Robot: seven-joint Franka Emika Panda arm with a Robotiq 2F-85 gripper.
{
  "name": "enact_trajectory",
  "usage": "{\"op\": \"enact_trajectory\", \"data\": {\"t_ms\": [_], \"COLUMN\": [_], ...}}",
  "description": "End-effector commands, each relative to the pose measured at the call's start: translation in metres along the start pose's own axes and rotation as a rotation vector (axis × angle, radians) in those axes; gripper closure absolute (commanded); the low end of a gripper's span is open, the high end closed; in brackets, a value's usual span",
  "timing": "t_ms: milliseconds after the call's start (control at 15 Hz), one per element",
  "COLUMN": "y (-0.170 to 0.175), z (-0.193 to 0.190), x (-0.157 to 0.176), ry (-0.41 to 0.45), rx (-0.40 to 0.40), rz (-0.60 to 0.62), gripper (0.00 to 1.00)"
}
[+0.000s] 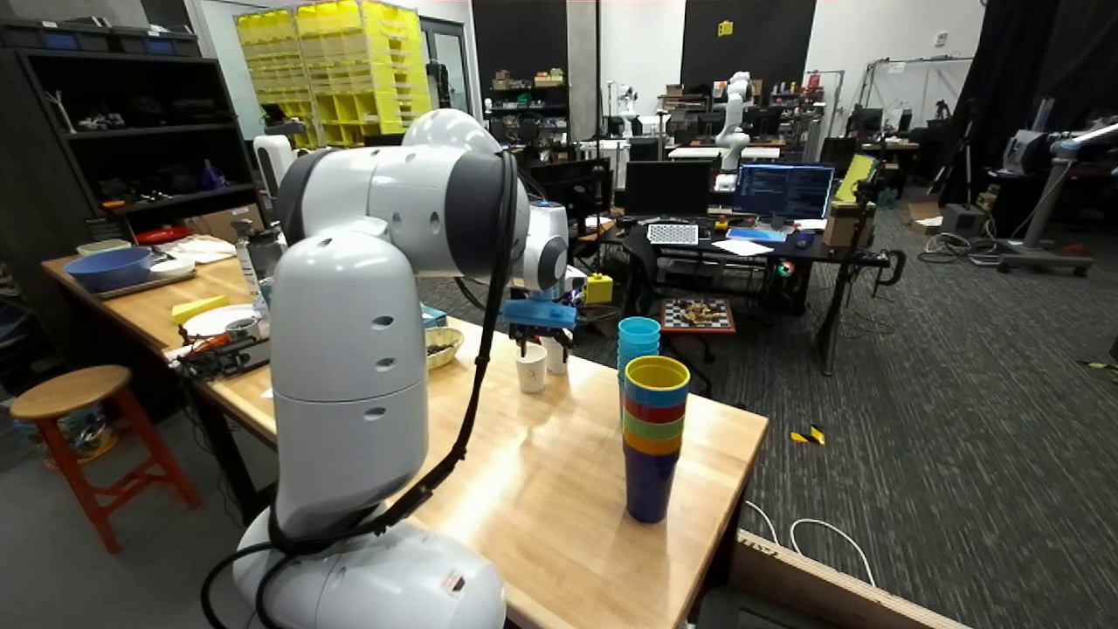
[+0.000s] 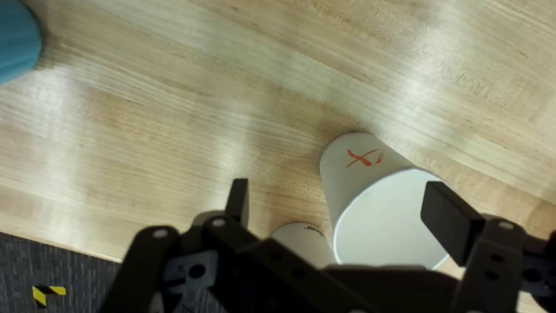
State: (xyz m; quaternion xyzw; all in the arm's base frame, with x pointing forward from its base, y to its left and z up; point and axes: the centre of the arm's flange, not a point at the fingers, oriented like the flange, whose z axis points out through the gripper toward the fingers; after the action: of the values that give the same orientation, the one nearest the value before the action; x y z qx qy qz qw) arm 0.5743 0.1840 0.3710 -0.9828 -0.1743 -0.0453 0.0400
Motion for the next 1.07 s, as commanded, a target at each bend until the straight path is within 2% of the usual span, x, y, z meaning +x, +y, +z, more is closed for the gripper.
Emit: {"op": "enact_trajectory", "data": {"t_ms": [0, 400, 533, 667, 733, 1000], "y": [0.002, 0.004, 0.003, 0.003, 0.002, -0.001], "z": [-0.002, 0.004, 0.008, 0.014, 0.016, 0.029], "x": [-0.004, 0.004, 0.005, 0.005, 0.005, 0.002], "ry": [0.038, 0.072, 0.073, 0.068, 0.066, 0.063], "rx": [0.02, 0.013, 0.012, 0.01, 0.01, 0.011], "rz": [0.003, 0.019, 0.019, 0.018, 0.018, 0.016], "gripper": [0.0, 0.0, 0.13, 0.3, 0.47, 0.78]}}
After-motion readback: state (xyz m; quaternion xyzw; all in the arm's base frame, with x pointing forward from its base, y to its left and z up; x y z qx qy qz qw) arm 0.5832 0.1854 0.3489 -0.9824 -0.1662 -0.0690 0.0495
